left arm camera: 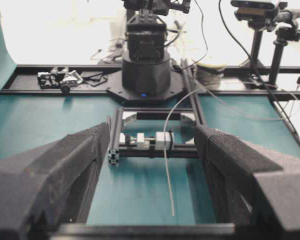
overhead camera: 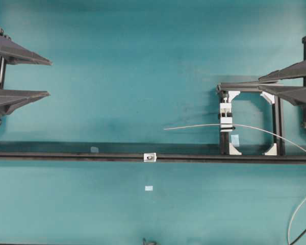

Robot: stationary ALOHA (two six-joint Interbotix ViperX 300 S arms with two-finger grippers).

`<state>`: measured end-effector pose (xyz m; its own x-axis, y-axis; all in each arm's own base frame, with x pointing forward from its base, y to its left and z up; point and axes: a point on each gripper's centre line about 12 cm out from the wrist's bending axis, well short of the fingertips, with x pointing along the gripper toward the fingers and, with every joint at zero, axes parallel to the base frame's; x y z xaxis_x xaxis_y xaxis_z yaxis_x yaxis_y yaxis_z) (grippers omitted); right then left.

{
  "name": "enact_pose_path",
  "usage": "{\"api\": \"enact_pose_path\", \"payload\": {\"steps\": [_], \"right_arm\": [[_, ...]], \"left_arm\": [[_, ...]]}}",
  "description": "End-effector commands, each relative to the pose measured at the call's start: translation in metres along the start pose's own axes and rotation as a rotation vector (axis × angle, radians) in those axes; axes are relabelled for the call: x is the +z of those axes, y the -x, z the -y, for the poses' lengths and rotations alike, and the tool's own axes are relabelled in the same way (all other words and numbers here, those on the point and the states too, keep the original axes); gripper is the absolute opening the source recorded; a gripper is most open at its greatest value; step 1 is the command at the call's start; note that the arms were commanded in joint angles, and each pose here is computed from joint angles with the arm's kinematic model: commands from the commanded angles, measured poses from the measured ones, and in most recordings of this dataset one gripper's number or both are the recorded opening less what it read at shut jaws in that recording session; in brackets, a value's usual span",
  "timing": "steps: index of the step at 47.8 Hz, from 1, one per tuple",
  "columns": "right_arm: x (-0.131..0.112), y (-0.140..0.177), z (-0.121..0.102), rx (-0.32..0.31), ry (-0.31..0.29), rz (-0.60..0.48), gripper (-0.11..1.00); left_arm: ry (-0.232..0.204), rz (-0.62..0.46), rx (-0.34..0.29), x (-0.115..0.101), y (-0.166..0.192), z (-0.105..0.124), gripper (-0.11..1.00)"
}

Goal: Insert the wire through the hole in the metal fitting marked with a red label.
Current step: 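Raise both arms and move the right gripper over the white wire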

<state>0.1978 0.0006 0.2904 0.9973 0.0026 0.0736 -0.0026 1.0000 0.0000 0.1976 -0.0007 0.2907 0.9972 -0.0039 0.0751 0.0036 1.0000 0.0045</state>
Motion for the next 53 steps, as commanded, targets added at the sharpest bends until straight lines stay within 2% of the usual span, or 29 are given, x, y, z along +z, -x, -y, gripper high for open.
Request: {"api": "enact_pose_path", "payload": {"steps": [1, 3, 8, 11, 13, 17, 20, 23, 29, 35, 43, 53], "right_arm": [[0.004, -0.004, 0.001, -0.007, 0.002, 0.006, 0.24], [0.002, -0.006, 0.001, -0.007, 0.0, -0.005, 0.21], [-0.003, -0.012, 0.002, -0.009, -0.006, -0.038, 0.02], [-0.006, -0.015, 0.003, -0.014, -0.011, -0.054, -0.02], [-0.005, -0.018, 0.003, -0.017, -0.017, -0.058, -0.02], [-0.007, -0.021, 0.003, -0.017, -0.021, -0.07, -0.02], [-0.01, -0.022, 0.003, -0.017, -0.022, -0.081, 0.04], [-0.014, -0.023, 0.003, -0.018, -0.024, -0.095, 0.16], [-0.025, -0.028, 0.004, -0.024, -0.051, -0.15, 0.45], [-0.037, -0.037, 0.004, -0.035, -0.122, -0.213, 0.45], [-0.048, -0.047, 0.004, -0.047, -0.191, -0.269, 0.45], [-0.062, -0.056, 0.003, -0.048, -0.204, -0.327, 0.45]], "left_arm": [[0.036, 0.014, 0.018, 0.005, -0.002, -0.003, 0.24], [0.039, 0.012, 0.018, 0.005, -0.003, -0.003, 0.22], [0.039, 0.0, 0.018, 0.002, -0.004, -0.003, 0.02], [0.039, -0.012, 0.018, -0.001, -0.005, -0.003, -0.05], [0.041, -0.024, 0.018, -0.003, -0.006, -0.003, -0.05], [0.041, -0.063, 0.018, -0.007, -0.01, -0.003, 0.05], [0.041, -0.097, 0.018, -0.012, -0.014, -0.002, 0.16], [0.043, -0.127, 0.018, -0.018, -0.019, -0.002, 0.24], [0.042, -0.187, 0.019, -0.031, -0.03, -0.002, 0.27], [0.036, -0.225, 0.02, -0.042, -0.035, -0.003, 0.37], [0.022, -0.261, 0.02, -0.058, -0.043, -0.003, 0.6], [-0.01, -0.327, 0.016, -0.078, -0.054, -0.003, 0.62]]}}
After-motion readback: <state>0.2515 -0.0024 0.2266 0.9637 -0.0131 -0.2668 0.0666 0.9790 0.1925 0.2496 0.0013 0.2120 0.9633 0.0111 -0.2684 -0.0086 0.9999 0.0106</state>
